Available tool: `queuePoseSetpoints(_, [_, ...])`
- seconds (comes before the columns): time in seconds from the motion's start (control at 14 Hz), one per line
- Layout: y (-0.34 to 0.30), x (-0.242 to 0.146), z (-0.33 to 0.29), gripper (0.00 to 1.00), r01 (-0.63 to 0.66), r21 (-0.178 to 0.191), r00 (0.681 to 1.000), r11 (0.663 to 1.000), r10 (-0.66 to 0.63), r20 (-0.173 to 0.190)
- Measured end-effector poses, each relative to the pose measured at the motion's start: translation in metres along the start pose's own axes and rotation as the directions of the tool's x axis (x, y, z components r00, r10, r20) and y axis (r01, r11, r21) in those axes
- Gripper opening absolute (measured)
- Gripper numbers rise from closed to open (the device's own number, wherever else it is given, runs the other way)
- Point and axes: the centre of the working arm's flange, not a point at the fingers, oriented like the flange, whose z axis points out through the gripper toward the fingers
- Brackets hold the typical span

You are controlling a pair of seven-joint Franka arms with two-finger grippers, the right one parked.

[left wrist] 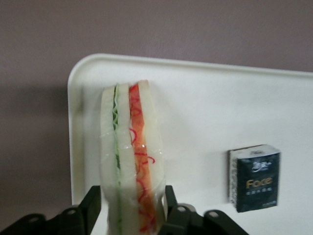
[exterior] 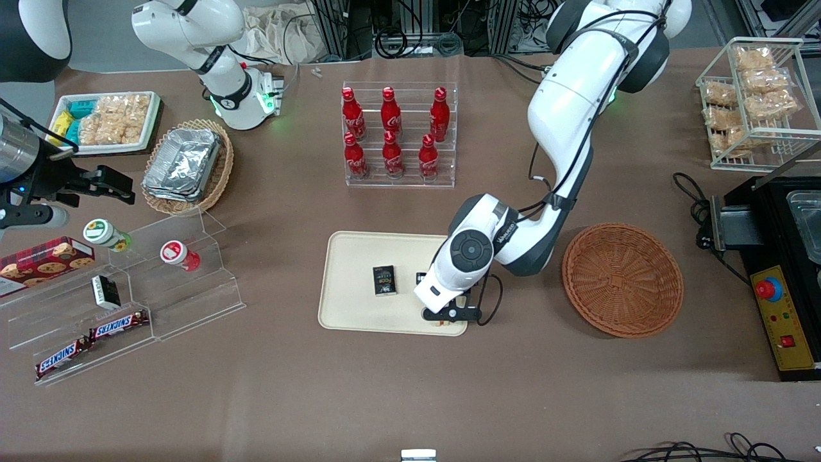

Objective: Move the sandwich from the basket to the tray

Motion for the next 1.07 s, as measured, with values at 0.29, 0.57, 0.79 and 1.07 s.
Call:
queuePoseSetpoints(0.29, [-0.008, -0.002, -0.108, 1.0, 0.025, 0.023, 0.999, 0.999, -0.025, -0.032])
queuePoseSetpoints(0.57, [-0.101, 0.006, -0.238, 1.0, 0.167, 0.138, 0.985, 0.976, -0.16, -0.058])
queuePoseSetpoints(0.79, [-0.171, 0.01, -0.291, 1.0, 0.267, 0.178, 0.963, 0.947, -0.256, -0.081])
queuePoseSetpoints(1.07, [-0.261, 0.007, -0.302, 1.0, 0.246, 0.219, 0.969, 0.944, -0.241, -0.051])
